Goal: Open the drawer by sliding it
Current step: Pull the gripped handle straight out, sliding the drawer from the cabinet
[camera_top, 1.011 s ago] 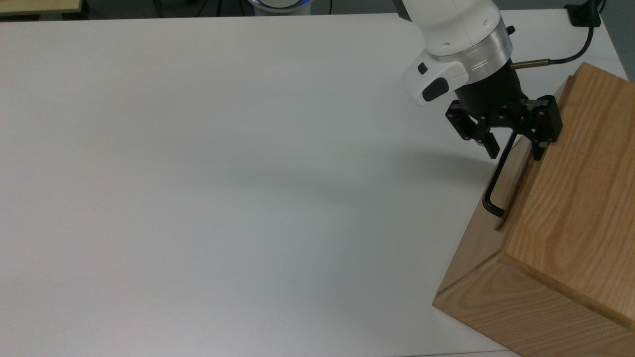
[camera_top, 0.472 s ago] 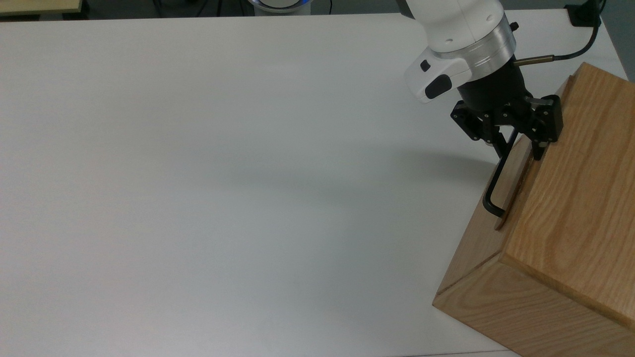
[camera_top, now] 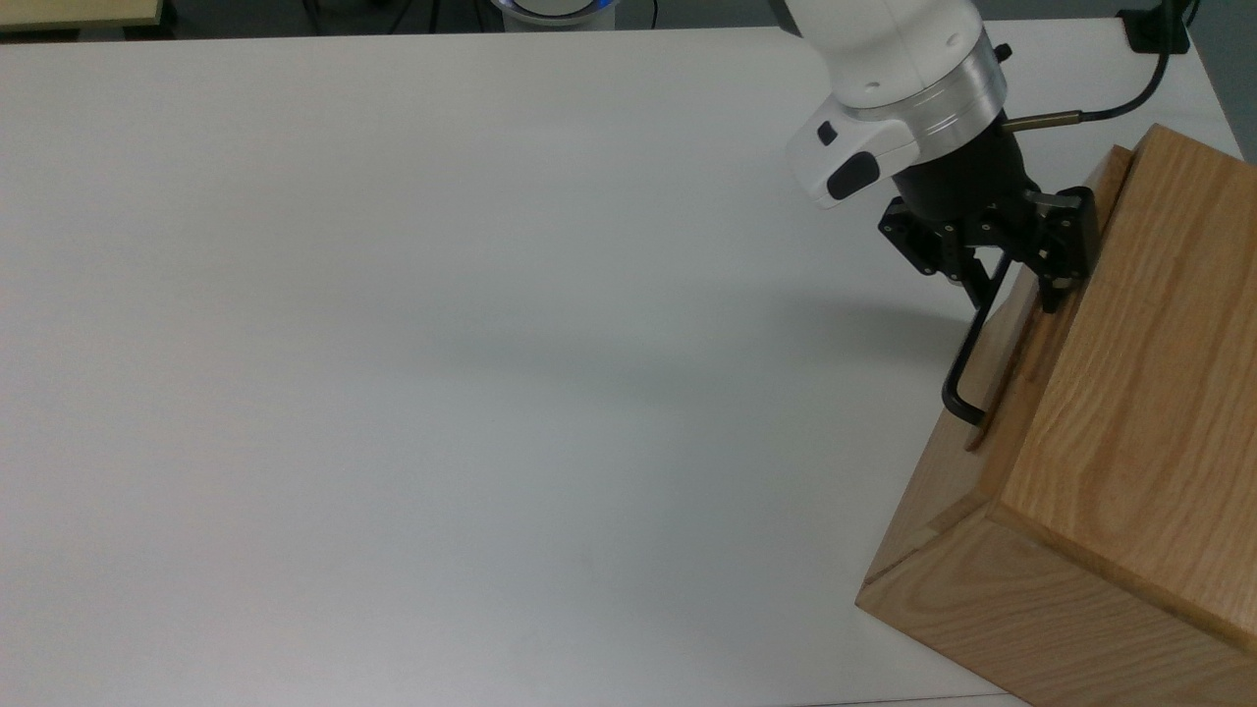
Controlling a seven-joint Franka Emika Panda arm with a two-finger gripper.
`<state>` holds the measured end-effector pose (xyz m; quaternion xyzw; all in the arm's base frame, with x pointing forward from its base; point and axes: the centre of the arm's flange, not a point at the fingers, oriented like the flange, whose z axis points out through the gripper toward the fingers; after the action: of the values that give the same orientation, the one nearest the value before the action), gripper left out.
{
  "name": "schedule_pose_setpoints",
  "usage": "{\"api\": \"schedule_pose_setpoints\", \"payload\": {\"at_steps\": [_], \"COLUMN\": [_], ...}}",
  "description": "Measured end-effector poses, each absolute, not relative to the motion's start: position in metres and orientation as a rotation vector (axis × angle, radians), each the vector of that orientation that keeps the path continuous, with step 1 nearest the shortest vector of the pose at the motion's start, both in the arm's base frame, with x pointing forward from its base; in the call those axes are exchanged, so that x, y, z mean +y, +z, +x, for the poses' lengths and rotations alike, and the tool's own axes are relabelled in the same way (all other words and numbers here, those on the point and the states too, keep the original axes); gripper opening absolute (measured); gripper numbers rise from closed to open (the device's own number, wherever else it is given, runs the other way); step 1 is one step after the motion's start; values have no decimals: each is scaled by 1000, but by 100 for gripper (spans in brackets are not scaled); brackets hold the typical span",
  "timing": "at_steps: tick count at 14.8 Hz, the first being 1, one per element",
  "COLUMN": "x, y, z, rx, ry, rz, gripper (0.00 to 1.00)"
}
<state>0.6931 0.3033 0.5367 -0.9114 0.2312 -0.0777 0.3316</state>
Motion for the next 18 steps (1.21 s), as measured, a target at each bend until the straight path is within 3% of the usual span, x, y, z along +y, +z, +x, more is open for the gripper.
{"api": "schedule_pose_setpoints", "payload": {"at_steps": [7,18], "x": [245,101], "y": [543,546], "z": [692,656], "rx": [530,419], "ry": [-121,133], "rz": [-2451,-2553], "gripper": [51,51]}}
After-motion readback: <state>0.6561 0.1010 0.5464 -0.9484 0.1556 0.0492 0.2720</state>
